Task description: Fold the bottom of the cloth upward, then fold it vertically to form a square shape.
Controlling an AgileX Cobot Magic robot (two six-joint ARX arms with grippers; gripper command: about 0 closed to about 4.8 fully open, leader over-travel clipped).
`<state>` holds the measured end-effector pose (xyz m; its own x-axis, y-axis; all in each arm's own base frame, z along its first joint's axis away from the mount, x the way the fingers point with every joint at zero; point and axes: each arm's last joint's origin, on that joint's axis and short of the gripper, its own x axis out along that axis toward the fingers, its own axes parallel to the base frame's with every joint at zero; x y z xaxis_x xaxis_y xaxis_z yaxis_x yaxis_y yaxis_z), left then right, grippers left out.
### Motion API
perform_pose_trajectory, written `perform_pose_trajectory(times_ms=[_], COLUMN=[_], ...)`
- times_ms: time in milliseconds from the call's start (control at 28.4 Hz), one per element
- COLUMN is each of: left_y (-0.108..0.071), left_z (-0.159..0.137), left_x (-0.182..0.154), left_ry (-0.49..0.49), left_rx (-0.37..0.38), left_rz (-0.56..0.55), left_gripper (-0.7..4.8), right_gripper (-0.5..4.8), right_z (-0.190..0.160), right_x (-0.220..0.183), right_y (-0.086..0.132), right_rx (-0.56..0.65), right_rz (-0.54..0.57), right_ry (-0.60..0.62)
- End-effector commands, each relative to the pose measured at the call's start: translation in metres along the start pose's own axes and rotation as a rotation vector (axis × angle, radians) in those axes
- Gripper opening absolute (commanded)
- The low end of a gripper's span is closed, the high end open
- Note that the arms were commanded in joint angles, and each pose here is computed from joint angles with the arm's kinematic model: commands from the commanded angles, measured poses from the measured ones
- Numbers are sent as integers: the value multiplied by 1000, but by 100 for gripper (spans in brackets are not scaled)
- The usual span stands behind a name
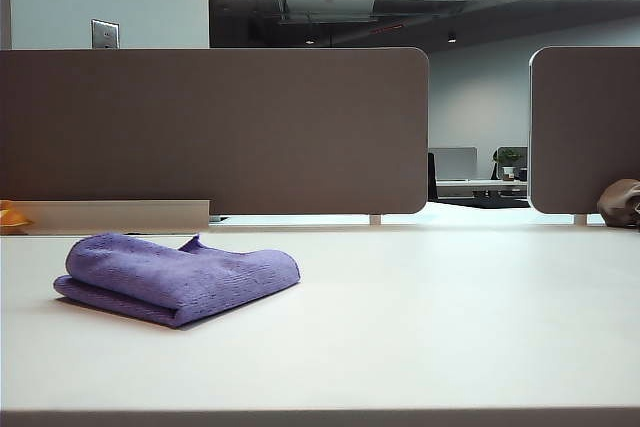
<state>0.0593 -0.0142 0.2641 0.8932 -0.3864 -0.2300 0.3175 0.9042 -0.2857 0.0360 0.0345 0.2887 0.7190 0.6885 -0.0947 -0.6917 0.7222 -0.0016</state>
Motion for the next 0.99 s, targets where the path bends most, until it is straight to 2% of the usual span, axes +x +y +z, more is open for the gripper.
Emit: perform_pose_trajectory(times_ms=[35,211,352,599,986], left_y=[0,0,0,0,-1], left_z=[2,2,2,2,2], left_x=[0,0,0,0,0], left_ry=[-15,-14,-14,-14,-12], left_rx=[3,2,2,2,9], left_rz=[-3,-3,-3,-2,-9], left_gripper=[-5,-5,-5,-5,-5], right_gripper=[0,0,0,0,0], right_z=[2,-2,-18,-44,-77], right_x=[-1,1,7,19,40], right_y=[0,-1,-1,-2,-4], right_rx=[-3,-3,-3,0,5], right_rz=[-3,-25,-46,-56,-140], right_ry=[-13,5,31,-115,-102])
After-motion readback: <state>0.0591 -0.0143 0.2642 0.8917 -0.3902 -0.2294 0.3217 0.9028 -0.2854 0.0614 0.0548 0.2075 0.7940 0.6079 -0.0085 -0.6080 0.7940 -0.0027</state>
